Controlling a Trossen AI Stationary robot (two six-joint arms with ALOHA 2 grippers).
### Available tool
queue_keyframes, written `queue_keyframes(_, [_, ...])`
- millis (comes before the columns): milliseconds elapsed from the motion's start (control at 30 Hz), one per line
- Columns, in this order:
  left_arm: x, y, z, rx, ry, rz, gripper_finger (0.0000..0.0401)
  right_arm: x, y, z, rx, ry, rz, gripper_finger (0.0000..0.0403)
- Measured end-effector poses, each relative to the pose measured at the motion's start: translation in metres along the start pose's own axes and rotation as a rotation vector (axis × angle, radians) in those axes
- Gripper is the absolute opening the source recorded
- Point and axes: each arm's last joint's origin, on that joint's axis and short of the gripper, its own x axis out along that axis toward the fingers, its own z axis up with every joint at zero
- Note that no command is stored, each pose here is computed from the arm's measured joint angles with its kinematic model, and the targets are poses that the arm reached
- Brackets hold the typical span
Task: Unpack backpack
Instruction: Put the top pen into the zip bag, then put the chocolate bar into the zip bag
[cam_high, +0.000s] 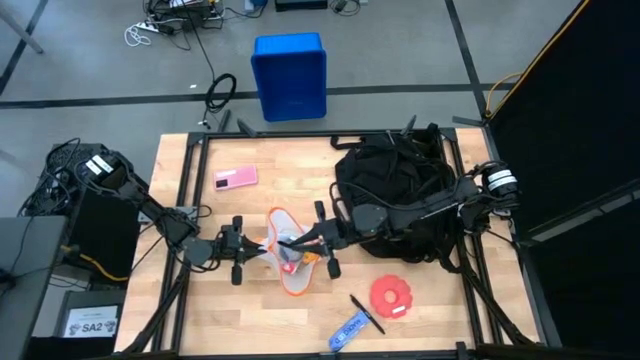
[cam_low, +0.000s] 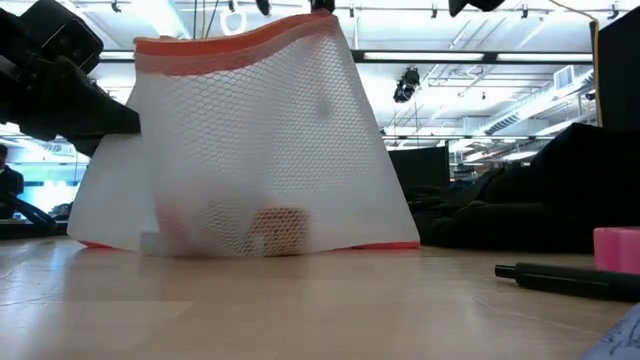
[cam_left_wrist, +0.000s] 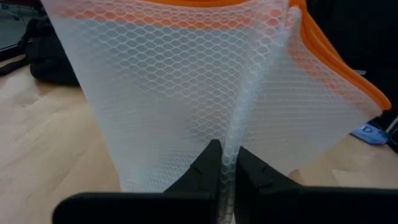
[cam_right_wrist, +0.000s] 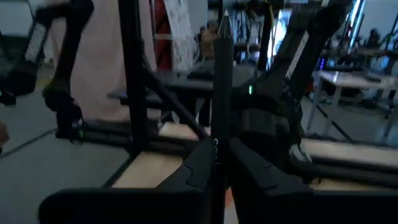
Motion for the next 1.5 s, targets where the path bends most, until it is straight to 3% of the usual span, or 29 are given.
queue_keyframes(233, [0.0, 0.0, 0.0, 0.003, 0.002, 0.0, 0.0, 0.0, -0.001, -0.001, -0.012, 0.025, -0.021, 0.0155])
queue_keyframes(367, [0.0, 0.0, 0.0, 0.002, 0.002, 0.0, 0.0, -0.011, 0.004, 0.012, -0.037, 0.067, -0.022, 0.0223])
queue_keyframes(533, [0.0, 0.0, 0.0, 0.003, 0.002, 0.001, 0.0, -0.035, 0.041, 0.025, -0.019, 0.187, 0.092, 0.0266])
queue_keyframes(633, [0.0, 0.0, 0.0, 0.005, 0.003, 0.001, 0.0, -0.042, 0.074, 0.012, -0.002, 0.307, 0.137, 0.0269])
queue_keyframes(833, [0.0, 0.0, 0.0, -0.019, 0.002, 0.001, 0.0, -0.054, 0.129, -0.038, 0.015, 0.6, 0.089, 0.0244])
queue_keyframes(1033, [0.0, 0.0, 0.0, -0.024, 0.002, 0.001, 0.0, -0.059, 0.166, -0.078, 0.091, 0.747, 0.155, 0.0215])
queue_keyframes(1267, [0.0, 0.0, 0.0, -0.027, 0.001, 0.001, 0.0, -0.045, 0.172, -0.139, 0.188, 0.904, 0.175, 0.0205])
queue_keyframes(1500, [0.0, 0.0, 0.0, -0.027, 0.002, 0.001, 0.0, -0.038, 0.161, -0.155, 0.179, 0.953, 0.133, 0.0208])
